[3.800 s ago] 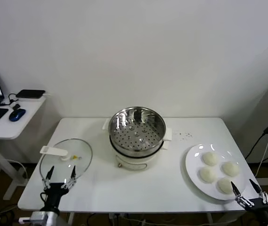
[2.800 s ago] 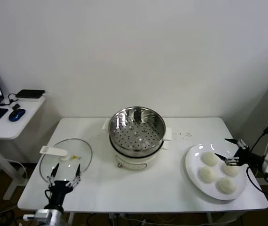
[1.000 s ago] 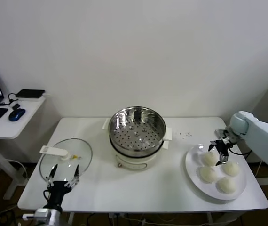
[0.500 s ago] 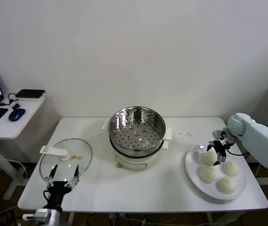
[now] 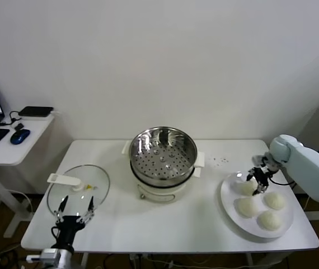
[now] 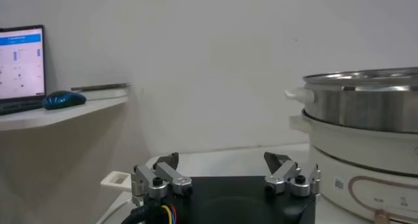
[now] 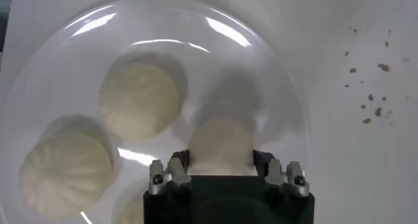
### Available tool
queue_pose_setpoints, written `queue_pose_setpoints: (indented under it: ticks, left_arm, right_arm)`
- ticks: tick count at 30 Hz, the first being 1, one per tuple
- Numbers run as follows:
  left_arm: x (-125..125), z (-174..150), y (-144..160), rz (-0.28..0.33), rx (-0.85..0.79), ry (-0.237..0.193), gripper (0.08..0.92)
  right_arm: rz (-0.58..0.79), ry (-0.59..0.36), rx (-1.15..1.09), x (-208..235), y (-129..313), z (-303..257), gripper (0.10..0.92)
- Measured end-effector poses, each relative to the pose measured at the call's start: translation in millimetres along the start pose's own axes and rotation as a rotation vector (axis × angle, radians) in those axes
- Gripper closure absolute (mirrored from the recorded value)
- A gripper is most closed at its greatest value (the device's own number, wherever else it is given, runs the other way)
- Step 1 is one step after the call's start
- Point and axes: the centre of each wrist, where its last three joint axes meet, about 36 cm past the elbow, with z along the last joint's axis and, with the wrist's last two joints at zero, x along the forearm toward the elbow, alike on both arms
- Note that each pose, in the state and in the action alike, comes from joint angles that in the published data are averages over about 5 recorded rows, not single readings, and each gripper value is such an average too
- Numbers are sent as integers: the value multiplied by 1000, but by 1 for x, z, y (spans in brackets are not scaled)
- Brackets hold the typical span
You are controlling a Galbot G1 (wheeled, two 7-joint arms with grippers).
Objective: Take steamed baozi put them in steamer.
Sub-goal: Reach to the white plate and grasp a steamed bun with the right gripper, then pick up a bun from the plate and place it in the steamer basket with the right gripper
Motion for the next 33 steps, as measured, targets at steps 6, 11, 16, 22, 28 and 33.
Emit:
queue_pose_setpoints:
  ticks: [6,11,16,22,28,33]
  left_arm:
    - [0,0,0,1,0,-1,177]
    - [0,0,0,-2,0,0,177]
    - [0,0,0,-3,0,1,177]
    - [0,-2,-1,-3,2,1,177]
    - [-1,-5,-1,-5,4,-4,177]
    - [0,-7,-1,-3,3,-5,177]
  right_arm:
    - [10,-9,1,6,0,1,386]
    - [26,-18,14,18,-2,-1,381]
    - [43,-25,41,38,-4,-6,378]
    - [72,-40,114,74,-13,-26,377]
    - [113,-59,225,119,-27,-62,377]
    - [146,-63,332,157,-41,-100,378]
